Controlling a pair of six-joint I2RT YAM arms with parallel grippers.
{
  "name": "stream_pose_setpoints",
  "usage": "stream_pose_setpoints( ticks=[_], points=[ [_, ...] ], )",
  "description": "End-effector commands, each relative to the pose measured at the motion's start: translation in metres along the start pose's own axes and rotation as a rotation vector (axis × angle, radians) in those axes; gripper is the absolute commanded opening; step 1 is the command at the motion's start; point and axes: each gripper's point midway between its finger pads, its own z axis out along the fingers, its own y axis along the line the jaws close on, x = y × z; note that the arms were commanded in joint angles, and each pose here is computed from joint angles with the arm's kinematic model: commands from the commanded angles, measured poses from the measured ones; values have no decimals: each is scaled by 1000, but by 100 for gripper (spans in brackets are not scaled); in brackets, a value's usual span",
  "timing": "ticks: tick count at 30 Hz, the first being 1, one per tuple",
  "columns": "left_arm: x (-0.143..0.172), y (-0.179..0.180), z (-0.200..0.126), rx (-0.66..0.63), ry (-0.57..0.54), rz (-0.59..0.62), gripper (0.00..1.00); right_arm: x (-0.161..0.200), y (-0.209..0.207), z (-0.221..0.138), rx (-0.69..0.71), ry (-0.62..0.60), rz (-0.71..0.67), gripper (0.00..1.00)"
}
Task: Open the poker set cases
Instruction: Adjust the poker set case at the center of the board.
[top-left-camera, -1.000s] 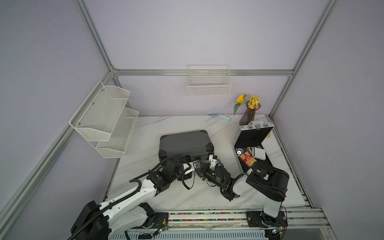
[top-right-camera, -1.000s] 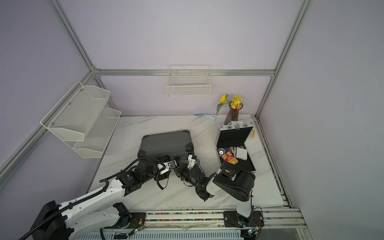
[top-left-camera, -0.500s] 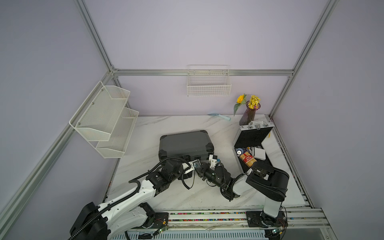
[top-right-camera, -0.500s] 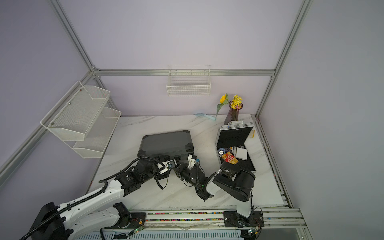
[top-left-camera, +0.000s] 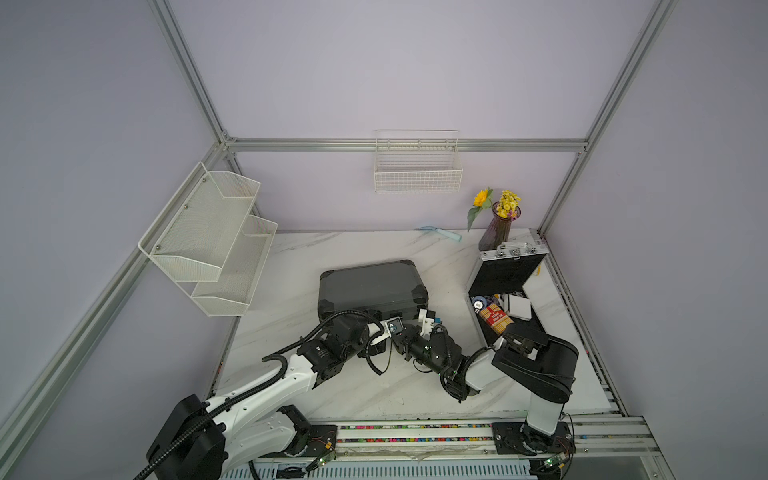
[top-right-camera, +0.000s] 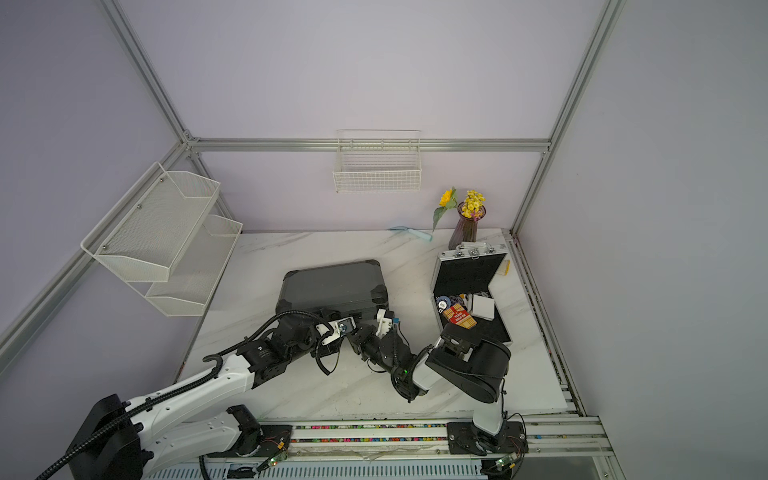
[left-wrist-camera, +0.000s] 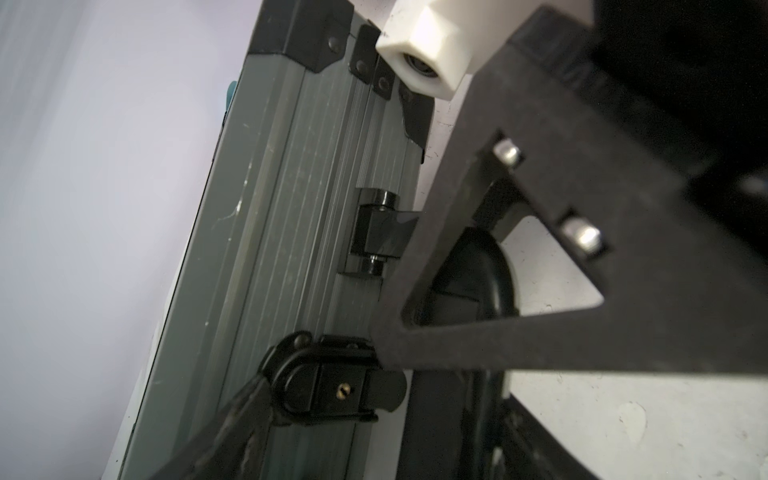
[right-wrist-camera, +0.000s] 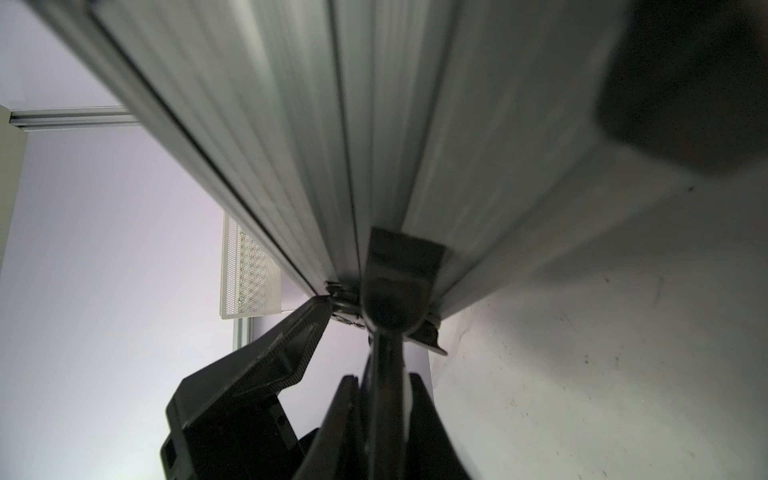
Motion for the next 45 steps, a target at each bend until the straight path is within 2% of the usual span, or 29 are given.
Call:
stream_pose_setpoints(
  ticks=[1, 7, 12, 15, 45],
  points=[
    [-7, 21, 3, -43, 7, 45, 77, 26, 139, -25, -475, 112, 26, 0],
    [9, 7, 6, 29, 83, 81, 75, 25, 139, -25, -474, 110, 26, 0],
    [34, -13, 7, 136, 202, 138, 73, 25, 141, -26, -478, 108, 22, 0],
    [44, -22, 8, 177, 246, 157, 68, 25, 140, -26, -477, 107, 22, 0],
    [50, -52, -2, 334, 253, 176, 28, 21, 142, -31, -480, 85, 20, 0]
  ],
)
